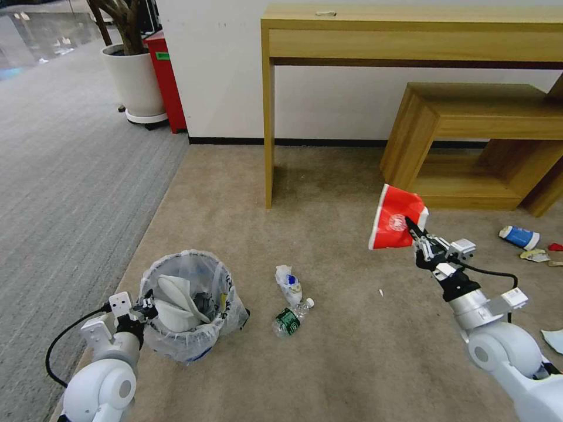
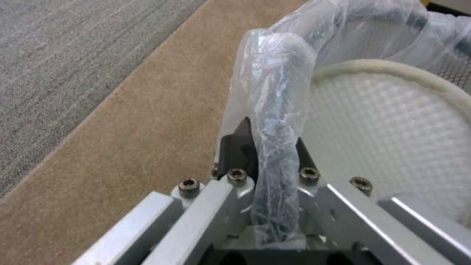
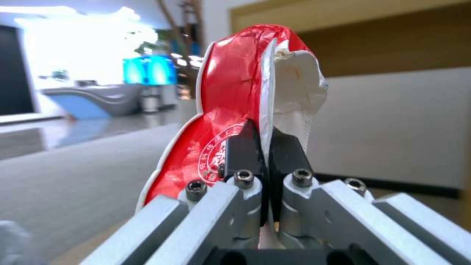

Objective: Pick up the trash bin and place the garbage on the floor into it.

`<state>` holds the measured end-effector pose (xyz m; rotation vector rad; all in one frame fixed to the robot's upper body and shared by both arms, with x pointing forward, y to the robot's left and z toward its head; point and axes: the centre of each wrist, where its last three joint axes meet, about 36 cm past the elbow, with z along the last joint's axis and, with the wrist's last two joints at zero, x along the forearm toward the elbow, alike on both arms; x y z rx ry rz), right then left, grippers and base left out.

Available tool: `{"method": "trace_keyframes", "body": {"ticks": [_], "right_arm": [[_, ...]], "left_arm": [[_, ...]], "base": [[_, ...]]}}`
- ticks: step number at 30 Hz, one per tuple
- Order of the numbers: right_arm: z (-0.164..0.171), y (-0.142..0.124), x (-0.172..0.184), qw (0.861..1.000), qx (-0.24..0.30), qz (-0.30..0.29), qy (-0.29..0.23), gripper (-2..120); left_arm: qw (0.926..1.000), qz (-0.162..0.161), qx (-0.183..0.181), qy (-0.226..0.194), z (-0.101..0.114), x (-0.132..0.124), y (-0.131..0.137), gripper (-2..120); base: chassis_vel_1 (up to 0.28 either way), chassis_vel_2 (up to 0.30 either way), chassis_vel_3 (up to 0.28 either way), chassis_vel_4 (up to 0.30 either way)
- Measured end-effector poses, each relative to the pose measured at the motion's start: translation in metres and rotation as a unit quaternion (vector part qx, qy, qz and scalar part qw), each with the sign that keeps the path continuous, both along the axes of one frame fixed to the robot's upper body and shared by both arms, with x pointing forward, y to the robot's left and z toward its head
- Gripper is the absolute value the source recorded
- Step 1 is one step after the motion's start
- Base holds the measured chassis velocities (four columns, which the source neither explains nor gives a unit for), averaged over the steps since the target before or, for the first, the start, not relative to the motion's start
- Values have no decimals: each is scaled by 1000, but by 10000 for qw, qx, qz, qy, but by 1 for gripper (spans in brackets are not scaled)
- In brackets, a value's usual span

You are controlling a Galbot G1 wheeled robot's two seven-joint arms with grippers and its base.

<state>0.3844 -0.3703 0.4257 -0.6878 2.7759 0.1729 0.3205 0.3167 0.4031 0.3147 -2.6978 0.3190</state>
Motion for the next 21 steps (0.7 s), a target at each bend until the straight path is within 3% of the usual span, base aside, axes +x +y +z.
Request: {"method": "trace_keyframes", "body": {"ticks": [11,21], "right_arm": [[12,30,25,9919,-164,1163,-478,0],[14,44,35,9870,-291,1482,-545,0]], "left_arm": [[9993,-372,89,-32,5,-1,-10,2],[9974,-687,109,-179,34,8,-8,2]], "base": [[0,0,0,0],[0,0,0,0]]}}
